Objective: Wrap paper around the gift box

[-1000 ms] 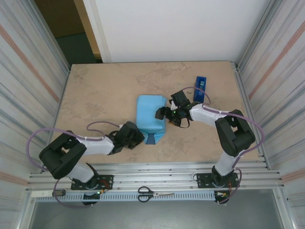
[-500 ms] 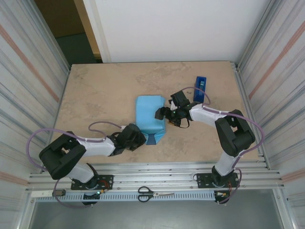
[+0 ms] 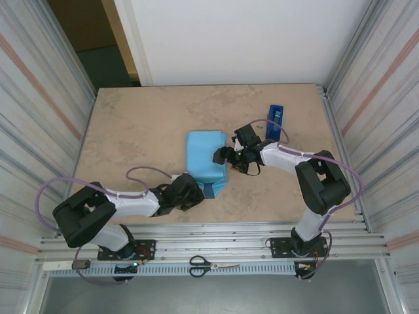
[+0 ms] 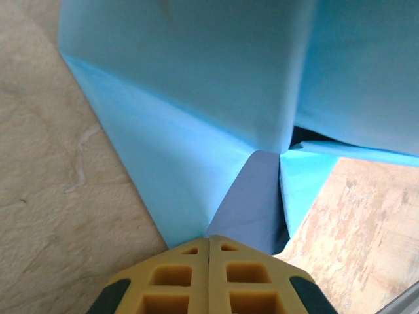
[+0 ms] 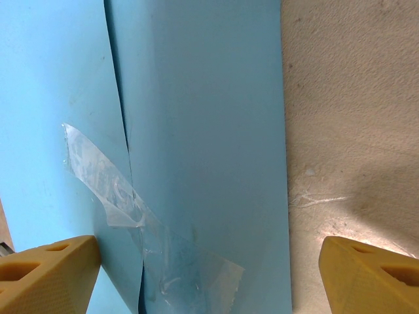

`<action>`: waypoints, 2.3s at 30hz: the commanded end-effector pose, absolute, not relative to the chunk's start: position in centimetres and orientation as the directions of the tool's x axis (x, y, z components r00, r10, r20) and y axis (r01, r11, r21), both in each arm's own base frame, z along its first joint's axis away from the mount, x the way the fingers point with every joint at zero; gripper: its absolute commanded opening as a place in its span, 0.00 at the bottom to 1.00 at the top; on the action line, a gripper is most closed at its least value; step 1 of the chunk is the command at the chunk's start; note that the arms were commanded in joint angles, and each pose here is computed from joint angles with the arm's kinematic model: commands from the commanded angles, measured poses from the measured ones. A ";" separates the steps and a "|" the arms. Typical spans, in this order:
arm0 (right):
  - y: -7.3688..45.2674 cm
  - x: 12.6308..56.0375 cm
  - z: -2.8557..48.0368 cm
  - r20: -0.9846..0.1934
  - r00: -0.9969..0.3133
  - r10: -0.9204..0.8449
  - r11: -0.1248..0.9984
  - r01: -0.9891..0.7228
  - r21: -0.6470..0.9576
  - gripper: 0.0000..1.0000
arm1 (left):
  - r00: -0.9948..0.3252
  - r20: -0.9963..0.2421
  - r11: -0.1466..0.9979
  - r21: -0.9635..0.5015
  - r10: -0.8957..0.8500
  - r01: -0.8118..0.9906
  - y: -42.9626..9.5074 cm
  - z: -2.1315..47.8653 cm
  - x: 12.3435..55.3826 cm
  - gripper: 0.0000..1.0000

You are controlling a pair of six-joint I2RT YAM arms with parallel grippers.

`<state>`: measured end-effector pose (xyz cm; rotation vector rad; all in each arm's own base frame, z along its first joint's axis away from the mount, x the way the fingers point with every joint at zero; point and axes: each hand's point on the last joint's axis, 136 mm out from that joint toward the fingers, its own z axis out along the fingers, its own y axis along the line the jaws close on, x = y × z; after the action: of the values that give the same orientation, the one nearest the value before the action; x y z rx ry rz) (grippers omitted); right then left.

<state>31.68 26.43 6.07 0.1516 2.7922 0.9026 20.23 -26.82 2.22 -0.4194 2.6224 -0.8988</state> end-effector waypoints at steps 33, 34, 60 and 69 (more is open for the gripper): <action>26.6 30.1 4.8 -0.093 -0.986 0.136 0.856 0.070 0.512 0.86 | -0.867 -0.314 0.757 -0.646 -0.387 -0.104 -25.1 5.2 23.7 0.00; 26.7 30.1 4.8 -0.091 -0.987 0.132 0.857 0.068 0.511 0.86 | -0.864 -0.316 0.761 -0.639 -0.391 -0.111 -25.0 5.0 23.8 0.00; 27.0 30.5 5.2 -0.104 -0.987 0.122 0.859 0.052 0.509 0.87 | -0.864 -0.319 0.823 -0.542 -0.391 -0.172 -22.9 1.4 21.7 0.00; 27.1 31.3 6.7 -0.143 -0.983 0.116 0.846 0.022 0.532 0.89 | -0.832 -0.458 0.779 -0.625 -0.313 0.051 -25.7 8.5 23.2 0.07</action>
<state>31.21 27.17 6.38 0.1293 2.8431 0.8463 22.05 -24.54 4.37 -0.3068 2.5248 -0.8230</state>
